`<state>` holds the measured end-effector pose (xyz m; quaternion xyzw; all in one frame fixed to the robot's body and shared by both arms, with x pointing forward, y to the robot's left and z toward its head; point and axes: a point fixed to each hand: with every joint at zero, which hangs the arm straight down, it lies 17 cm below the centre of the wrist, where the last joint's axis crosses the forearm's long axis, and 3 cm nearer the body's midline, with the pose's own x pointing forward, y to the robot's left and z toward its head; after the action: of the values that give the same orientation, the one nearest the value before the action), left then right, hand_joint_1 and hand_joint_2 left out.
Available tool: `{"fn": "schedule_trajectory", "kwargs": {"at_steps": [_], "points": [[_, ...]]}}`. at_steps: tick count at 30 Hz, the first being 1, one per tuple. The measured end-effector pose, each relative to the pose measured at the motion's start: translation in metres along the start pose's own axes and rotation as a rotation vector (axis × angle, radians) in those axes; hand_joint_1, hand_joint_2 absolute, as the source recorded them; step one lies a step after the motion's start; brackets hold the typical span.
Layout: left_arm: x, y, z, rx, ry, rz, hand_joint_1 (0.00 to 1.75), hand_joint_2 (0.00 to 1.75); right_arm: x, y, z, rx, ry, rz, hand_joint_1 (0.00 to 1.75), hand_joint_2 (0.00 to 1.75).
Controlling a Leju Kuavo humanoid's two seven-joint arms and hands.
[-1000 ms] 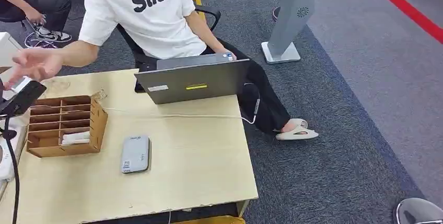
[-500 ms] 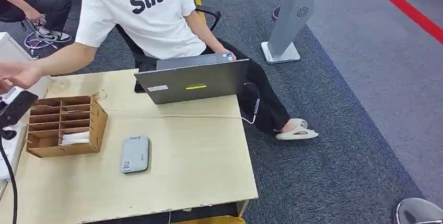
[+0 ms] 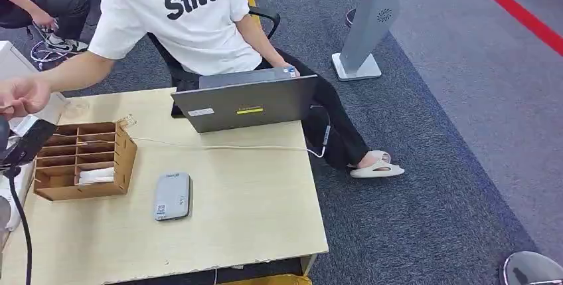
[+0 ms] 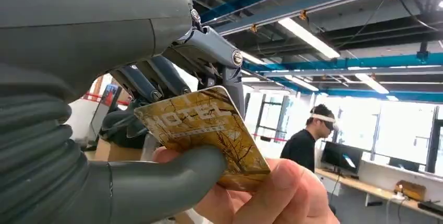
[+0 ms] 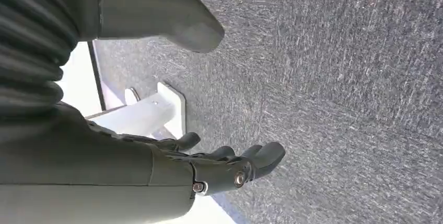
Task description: Pass the card to the sensor for recognition and then transmit it.
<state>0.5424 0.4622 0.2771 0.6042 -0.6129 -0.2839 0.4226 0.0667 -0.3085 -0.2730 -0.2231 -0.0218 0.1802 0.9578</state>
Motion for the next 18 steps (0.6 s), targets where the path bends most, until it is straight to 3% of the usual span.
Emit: {"fn": "schedule_trajectory", "kwargs": {"at_steps": [11,12,13,18], "points": [[0.004,-0.012,0.010,-0.025,0.001,0.012,1.75,1.75,0.000,0.000,0.000,0.001,-0.001,0.004,0.00,1.75],[0.003,-0.013,0.011,-0.027,0.002,0.011,1.36,1.75,0.000,0.000,0.000,0.001,-0.002,0.004,0.00,1.75],[0.003,-0.014,0.012,-0.029,0.002,0.011,0.14,1.75,0.000,0.000,0.000,0.001,-0.002,0.004,0.00,1.75],[0.000,-0.022,0.021,-0.049,0.006,0.009,0.14,1.75,0.001,0.000,0.000,0.000,-0.010,0.007,0.00,1.75]]}}
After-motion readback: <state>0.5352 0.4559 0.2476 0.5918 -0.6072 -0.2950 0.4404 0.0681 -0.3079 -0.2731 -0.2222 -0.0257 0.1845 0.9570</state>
